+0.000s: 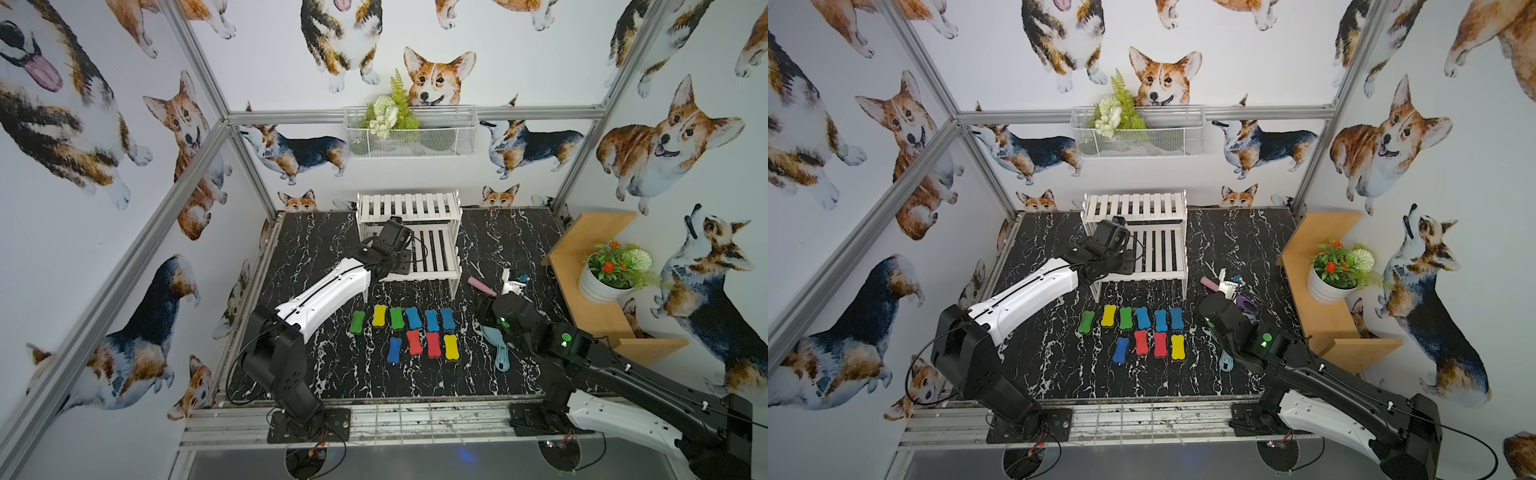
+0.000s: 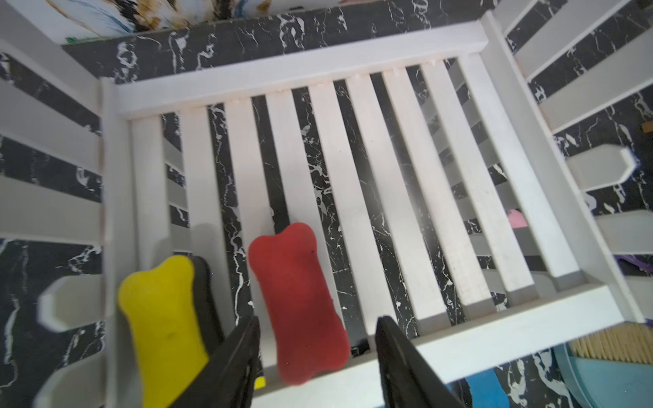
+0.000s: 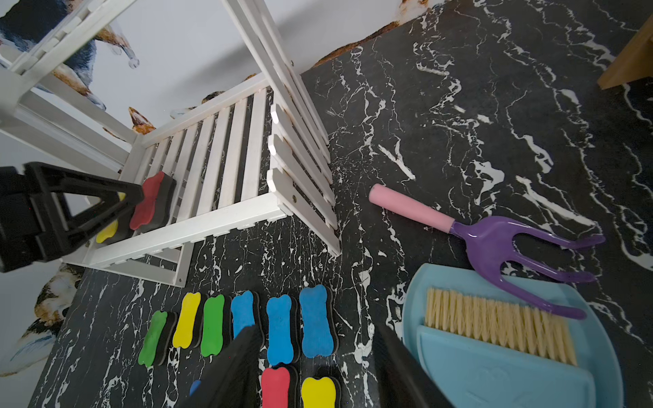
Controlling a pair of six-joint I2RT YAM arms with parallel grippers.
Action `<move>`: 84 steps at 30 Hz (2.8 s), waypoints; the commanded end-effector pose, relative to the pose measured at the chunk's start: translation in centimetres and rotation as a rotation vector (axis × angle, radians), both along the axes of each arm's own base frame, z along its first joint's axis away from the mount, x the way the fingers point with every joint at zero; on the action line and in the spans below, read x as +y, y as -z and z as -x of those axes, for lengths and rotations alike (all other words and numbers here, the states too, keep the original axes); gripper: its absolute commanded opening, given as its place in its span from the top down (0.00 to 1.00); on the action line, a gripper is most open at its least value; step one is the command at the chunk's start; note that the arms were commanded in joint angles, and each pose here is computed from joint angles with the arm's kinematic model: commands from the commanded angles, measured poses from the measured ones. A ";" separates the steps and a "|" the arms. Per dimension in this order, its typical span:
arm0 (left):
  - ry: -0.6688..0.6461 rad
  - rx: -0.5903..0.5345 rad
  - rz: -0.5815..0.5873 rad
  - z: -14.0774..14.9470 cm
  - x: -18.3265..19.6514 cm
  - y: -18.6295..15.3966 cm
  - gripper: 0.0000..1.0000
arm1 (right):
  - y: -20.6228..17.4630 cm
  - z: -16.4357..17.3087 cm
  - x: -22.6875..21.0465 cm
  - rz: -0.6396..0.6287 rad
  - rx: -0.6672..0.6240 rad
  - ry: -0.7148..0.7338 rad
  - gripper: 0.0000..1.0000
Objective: Remove the whiteboard erasers from the shelf
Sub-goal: Pick up the whiteboard eraser from the shelf, then place the whiteboard eraser at the center of the board.
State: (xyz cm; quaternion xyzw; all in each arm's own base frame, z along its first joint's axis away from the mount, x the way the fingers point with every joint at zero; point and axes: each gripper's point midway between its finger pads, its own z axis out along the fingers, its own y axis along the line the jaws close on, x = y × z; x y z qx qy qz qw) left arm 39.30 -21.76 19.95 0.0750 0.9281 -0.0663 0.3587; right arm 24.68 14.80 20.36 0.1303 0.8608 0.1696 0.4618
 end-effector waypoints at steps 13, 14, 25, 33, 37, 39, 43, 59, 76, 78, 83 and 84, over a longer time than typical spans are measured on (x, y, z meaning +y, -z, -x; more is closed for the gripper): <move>-0.053 0.072 -0.095 -0.8 0.9 4.2 0.39 | -0.5 -0.2 0.1 0.004 -0.017 -0.008 0.38; -0.053 0.074 -0.099 -0.8 0.9 4.4 0.39 | -0.5 -0.2 0.3 0.007 -0.019 -0.015 0.38; -0.054 0.071 -0.098 -1.5 0.5 4.3 0.43 | -1.2 -0.5 1.7 0.038 -0.087 -0.118 0.26; -0.052 0.066 -0.103 -1.9 0.3 4.3 0.58 | -1.0 -0.7 1.2 0.087 -0.089 -0.107 0.25; -0.054 0.057 -0.094 -2.0 0.3 3.6 0.63 | -1.2 -0.7 1.1 0.084 -0.095 -0.102 0.25; -0.060 0.041 -0.076 -1.9 0.3 2.6 0.63 | -1.4 -0.6 1.1 0.077 -0.100 -0.106 0.25; -0.069 0.001 -0.002 -0.3 0.4 -0.5 0.63 | -1.7 -0.6 0.9 0.070 -0.106 -0.093 0.25; -0.135 0.185 0.130 17.1 5.4 5.8 0.63 | -2.0 -0.6 0.9 0.030 -0.117 -0.085 0.25; -0.127 0.385 0.018 20.4 6.1 15.9 0.63 | -2.1 -0.6 0.3 0.041 -0.123 -0.059 0.26; -0.133 0.377 0.011 20.0 6.0 15.9 0.63 | -2.1 -0.5 0.2 0.039 -0.121 -0.054 0.25; -0.138 0.359 0.015 18.7 5.3 15.9 0.63 | -2.0 -0.4 -0.1 0.034 -0.123 -0.046 0.26; -0.136 0.360 0.013 18.5 5.0 16.0 0.63 | -2.0 -0.4 -0.1 0.034 -0.124 -0.045 0.26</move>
